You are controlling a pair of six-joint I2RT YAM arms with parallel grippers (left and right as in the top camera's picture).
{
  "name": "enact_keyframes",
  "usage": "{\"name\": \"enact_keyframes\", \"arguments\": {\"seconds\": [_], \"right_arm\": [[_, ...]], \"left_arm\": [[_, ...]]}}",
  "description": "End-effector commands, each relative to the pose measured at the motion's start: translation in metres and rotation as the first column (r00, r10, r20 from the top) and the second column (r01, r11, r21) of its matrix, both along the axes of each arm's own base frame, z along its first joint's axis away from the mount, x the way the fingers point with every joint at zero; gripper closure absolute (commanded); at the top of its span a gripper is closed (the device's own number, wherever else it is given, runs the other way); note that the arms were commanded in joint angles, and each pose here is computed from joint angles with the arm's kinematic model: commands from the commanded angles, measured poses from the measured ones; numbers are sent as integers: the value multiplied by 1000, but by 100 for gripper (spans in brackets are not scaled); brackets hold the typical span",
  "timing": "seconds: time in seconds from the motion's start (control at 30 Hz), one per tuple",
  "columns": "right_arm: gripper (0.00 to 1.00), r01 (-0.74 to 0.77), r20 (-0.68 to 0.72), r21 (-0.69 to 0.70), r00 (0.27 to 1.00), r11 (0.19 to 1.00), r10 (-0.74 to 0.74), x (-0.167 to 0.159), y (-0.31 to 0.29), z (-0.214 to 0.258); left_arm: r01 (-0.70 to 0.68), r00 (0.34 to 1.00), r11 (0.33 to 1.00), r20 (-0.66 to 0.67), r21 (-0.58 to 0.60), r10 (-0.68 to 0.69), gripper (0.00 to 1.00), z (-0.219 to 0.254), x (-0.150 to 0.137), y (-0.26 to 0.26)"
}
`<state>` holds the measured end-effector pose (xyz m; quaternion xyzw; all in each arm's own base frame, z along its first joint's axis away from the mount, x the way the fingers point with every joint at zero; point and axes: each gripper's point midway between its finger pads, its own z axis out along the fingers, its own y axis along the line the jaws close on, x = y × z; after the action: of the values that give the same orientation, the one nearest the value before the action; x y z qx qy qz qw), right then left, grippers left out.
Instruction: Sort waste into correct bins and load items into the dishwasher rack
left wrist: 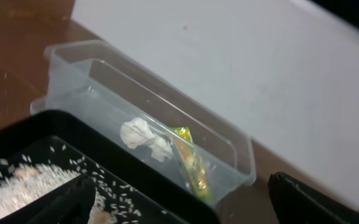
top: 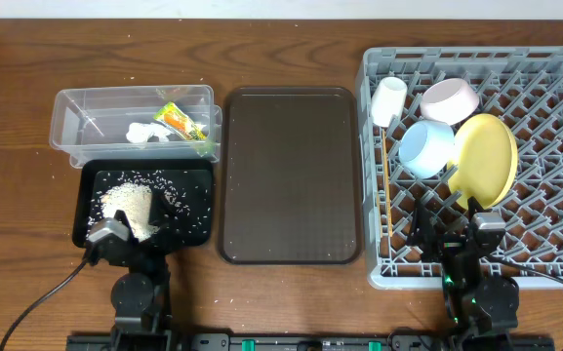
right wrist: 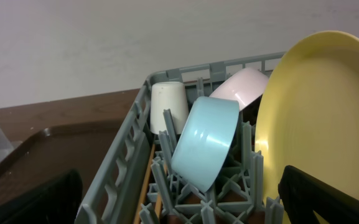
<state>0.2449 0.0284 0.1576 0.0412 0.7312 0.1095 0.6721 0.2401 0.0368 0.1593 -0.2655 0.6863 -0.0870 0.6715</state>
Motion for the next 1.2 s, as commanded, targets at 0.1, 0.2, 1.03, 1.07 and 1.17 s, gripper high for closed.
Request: {"name": "enact_keyframes", "arguments": {"seconds": [0.1, 0.2, 1.03, 1.07, 1.17], "right_arm": [[1, 18, 0, 11, 1000, 1000, -18, 0, -5, 0], [1, 18, 0, 11, 1000, 1000, -18, 0, -5, 0], [1, 18, 0, 11, 1000, 1000, -18, 0, -5, 0], [1, 18, 0, 12, 1000, 1000, -18, 0, -4, 0], [1, 18, 0, 11, 1000, 1000, -18, 0, -5, 0]], "left_arm": [[272, 960, 874, -178, 402, -217, 8, -22, 4, -35], [395, 919, 760, -203, 517, -339, 8, -20, 3, -58], [431, 899, 711, -203, 555, -387, 8, -17, 2, -66], [423, 904, 717, -203, 555, -376, 8, -17, 3, -63], [401, 915, 729, -203, 555, -348, 8, -17, 3, -56]]}}
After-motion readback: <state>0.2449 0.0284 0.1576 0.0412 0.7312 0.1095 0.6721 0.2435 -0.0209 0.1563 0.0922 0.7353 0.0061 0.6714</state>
